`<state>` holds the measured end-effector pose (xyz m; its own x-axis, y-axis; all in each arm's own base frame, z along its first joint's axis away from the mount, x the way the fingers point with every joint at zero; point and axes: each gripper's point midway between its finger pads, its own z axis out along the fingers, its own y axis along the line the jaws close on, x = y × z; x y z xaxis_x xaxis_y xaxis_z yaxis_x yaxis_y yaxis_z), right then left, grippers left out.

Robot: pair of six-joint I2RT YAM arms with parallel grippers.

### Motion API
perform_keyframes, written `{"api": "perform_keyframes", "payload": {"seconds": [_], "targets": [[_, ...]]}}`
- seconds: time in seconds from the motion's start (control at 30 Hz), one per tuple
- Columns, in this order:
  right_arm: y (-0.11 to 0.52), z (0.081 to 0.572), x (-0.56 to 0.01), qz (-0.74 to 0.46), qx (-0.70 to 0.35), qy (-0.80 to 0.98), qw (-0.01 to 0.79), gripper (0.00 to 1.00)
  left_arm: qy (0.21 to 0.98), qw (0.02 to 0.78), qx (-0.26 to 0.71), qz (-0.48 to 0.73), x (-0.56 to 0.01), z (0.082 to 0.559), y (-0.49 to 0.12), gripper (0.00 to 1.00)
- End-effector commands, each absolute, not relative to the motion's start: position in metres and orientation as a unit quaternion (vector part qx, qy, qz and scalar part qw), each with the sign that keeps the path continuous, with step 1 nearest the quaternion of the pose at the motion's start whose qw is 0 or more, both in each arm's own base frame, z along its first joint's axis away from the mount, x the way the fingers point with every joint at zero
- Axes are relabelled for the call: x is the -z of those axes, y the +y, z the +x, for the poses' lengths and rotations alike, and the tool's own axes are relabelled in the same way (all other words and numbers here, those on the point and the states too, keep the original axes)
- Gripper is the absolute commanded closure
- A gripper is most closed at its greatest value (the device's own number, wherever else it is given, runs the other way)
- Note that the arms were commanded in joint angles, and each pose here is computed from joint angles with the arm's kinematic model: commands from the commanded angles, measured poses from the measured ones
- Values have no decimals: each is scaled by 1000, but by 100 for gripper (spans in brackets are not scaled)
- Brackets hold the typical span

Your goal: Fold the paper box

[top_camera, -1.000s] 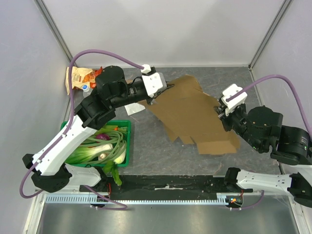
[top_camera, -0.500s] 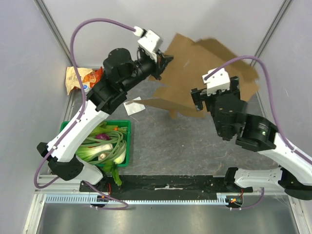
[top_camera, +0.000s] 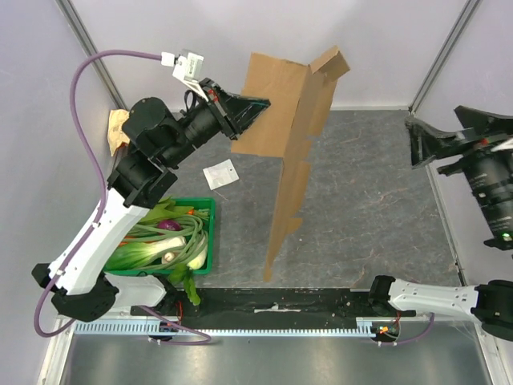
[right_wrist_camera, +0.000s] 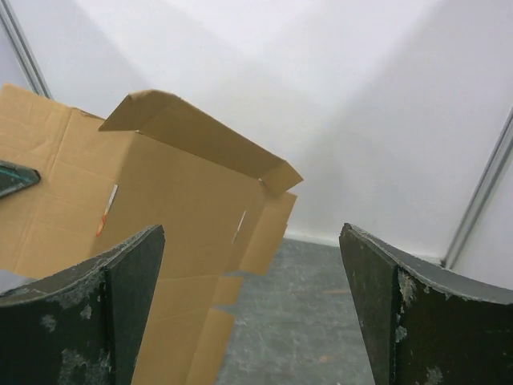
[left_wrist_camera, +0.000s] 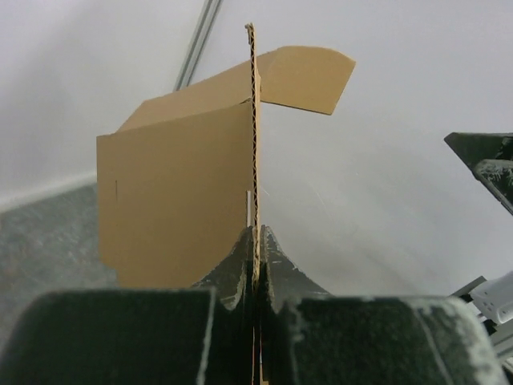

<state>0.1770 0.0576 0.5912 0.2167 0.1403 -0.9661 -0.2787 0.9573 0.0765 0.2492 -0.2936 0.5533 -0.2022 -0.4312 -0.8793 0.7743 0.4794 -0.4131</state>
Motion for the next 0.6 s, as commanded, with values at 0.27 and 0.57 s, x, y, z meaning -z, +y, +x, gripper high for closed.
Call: {"api": "perform_keyframes", "payload": {"seconds": [0.27,0.57], "targets": [[179,248,-470,-230,-2,702,674,6,647,542,519,131,-439,285,-248,98],[200,329,-391,-315,-57,706,632,8,694,531,427,232,-359,302,-243,98]]}}
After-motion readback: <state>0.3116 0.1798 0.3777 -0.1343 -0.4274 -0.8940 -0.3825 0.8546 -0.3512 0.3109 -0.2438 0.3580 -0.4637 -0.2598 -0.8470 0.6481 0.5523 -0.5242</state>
